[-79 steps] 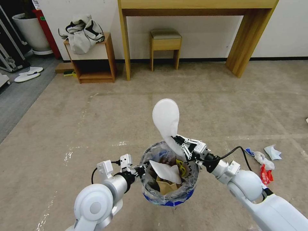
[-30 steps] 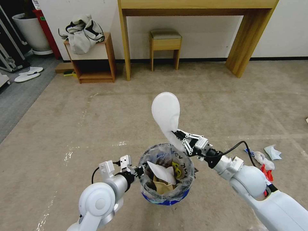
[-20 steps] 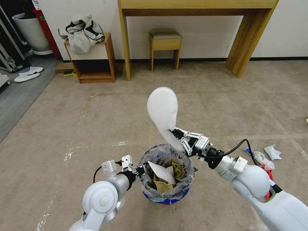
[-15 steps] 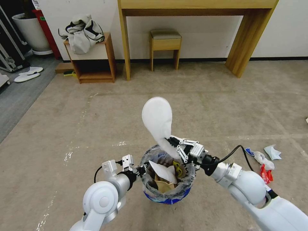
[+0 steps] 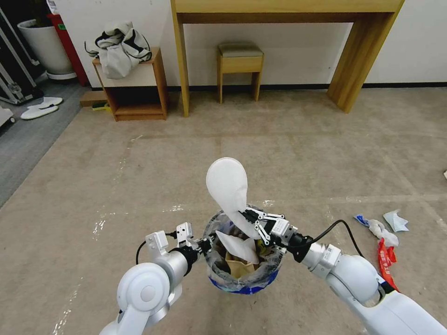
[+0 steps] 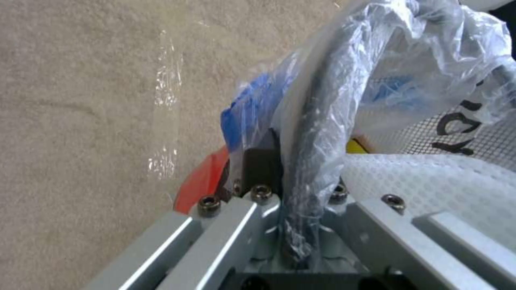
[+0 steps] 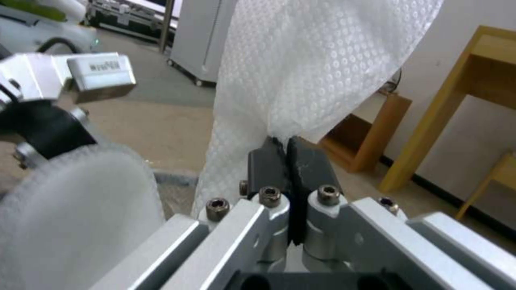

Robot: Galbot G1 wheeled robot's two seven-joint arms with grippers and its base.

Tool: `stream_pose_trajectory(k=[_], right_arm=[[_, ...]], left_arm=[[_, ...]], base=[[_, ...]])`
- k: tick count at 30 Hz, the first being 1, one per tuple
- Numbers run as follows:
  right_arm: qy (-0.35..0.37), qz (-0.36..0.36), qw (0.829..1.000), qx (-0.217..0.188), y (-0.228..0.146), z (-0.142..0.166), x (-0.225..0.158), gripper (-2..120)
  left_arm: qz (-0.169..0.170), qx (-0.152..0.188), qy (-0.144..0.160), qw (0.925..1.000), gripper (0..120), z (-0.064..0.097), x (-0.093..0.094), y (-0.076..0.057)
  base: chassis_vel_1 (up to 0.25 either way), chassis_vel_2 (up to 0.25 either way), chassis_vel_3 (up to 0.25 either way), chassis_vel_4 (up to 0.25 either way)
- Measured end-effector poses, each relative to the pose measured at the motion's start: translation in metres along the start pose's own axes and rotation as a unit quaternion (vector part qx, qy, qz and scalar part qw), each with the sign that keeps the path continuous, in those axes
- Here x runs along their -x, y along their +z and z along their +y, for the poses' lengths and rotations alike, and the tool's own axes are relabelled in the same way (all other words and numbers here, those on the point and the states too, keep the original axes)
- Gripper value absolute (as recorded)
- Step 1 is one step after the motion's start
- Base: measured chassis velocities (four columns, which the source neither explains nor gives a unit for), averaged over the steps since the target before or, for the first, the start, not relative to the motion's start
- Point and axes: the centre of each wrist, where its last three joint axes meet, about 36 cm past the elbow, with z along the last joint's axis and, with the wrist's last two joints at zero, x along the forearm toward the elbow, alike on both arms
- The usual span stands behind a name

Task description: Pick up the trash bin and place the garbage on the floor into it.

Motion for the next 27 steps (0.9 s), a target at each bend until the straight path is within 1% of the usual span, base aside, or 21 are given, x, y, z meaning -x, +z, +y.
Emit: stream_pose_trajectory(k=[6, 7, 8, 9, 11, 12, 14, 15, 17, 18, 21, 22, 23, 24, 25, 26, 27], right_arm=[[-0.004, 0.005, 1.000, 0.003, 0.005, 0.004, 0.002, 0], [-0.007, 0.006, 1.000, 0.003, 0.006, 0.006, 0.002, 2], [-0.008, 0.006, 1.000, 0.004, 0.007, 0.008, 0.002, 7], [-0.008, 0.006, 1.000, 0.004, 0.007, 0.008, 0.002, 7], [-0.010, 0.009, 1.000, 0.005, 0.009, 0.009, 0.003, 14], [-0.010, 0.009, 1.000, 0.005, 0.009, 0.009, 0.003, 14], [-0.009, 0.010, 1.000, 0.005, 0.010, 0.009, 0.003, 26], [-0.009, 0.010, 1.000, 0.005, 0.010, 0.009, 0.003, 26], [-0.009, 0.010, 1.000, 0.005, 0.011, 0.009, 0.003, 38], [-0.009, 0.010, 1.000, 0.005, 0.011, 0.009, 0.003, 38], [-0.010, 0.010, 1.000, 0.006, 0.011, 0.010, 0.004, 53], [-0.010, 0.010, 1.000, 0.006, 0.011, 0.010, 0.004, 53], [-0.011, 0.011, 1.000, 0.007, 0.011, 0.011, 0.004, 60], [-0.011, 0.011, 1.000, 0.007, 0.011, 0.011, 0.004, 60], [-0.011, 0.012, 1.000, 0.007, 0.012, 0.012, 0.004, 62], [-0.012, 0.012, 1.000, 0.007, 0.012, 0.012, 0.004, 68], [-0.012, 0.012, 1.000, 0.007, 0.012, 0.012, 0.004, 68]], left_arm=[[-0.002, -0.004, 0.002, 1.0000, 1, 0.000, -0.002, -0.003], [-0.003, -0.004, 0.002, 1.0000, 1, 0.000, -0.002, -0.004], [-0.004, -0.004, 0.002, 1.0000, 1, 0.000, -0.001, -0.005], [-0.004, -0.004, 0.002, 1.0000, 1, 0.000, -0.001, -0.005], [-0.004, -0.006, 0.002, 1.0000, 1, 0.000, -0.001, -0.006], [-0.004, -0.006, 0.002, 1.0000, 1, 0.000, -0.001, -0.006], [-0.005, -0.007, 0.003, 1.0000, 1, 0.000, 0.000, -0.006], [-0.005, -0.007, 0.003, 1.0000, 1, 0.000, 0.000, -0.006], [-0.005, -0.008, 0.002, 1.0000, 1, 0.001, 0.001, -0.007], [-0.005, -0.008, 0.002, 1.0000, 1, 0.001, 0.001, -0.007], [-0.006, -0.009, 0.000, 0.9999, 1, 0.002, 0.003, -0.008], [-0.006, -0.009, 0.000, 0.9999, 1, 0.002, 0.003, -0.008], [-0.007, -0.009, 0.000, 0.9999, 1, 0.003, 0.004, -0.010], [-0.007, -0.009, 0.000, 0.9999, 1, 0.003, 0.004, -0.010], [-0.008, -0.010, 0.000, 0.9999, 1, 0.003, 0.005, -0.011], [-0.010, -0.010, 0.001, 0.9999, 1, 0.003, 0.005, -0.012], [-0.010, -0.010, 0.001, 0.9999, 1, 0.003, 0.005, -0.012]], base=[[0.000, 0.000, 0.000, 0.000], [0.000, 0.000, 0.000, 0.000], [0.000, 0.000, 0.000, 0.000], [0.000, 0.000, 0.000, 0.000], [0.000, 0.000, 0.000, 0.000], [0.000, 0.000, 0.000, 0.000], [0.000, 0.000, 0.000, 0.000], [0.000, 0.000, 0.000, 0.000], [0.000, 0.000, 0.000, 0.000], [0.000, 0.000, 0.000, 0.000], [0.000, 0.000, 0.000, 0.000], [0.000, 0.000, 0.000, 0.000], [0.000, 0.000, 0.000, 0.000], [0.000, 0.000, 0.000, 0.000], [0.000, 0.000, 0.000, 0.000], [0.000, 0.000, 0.000, 0.000], [0.000, 0.000, 0.000, 0.000]])
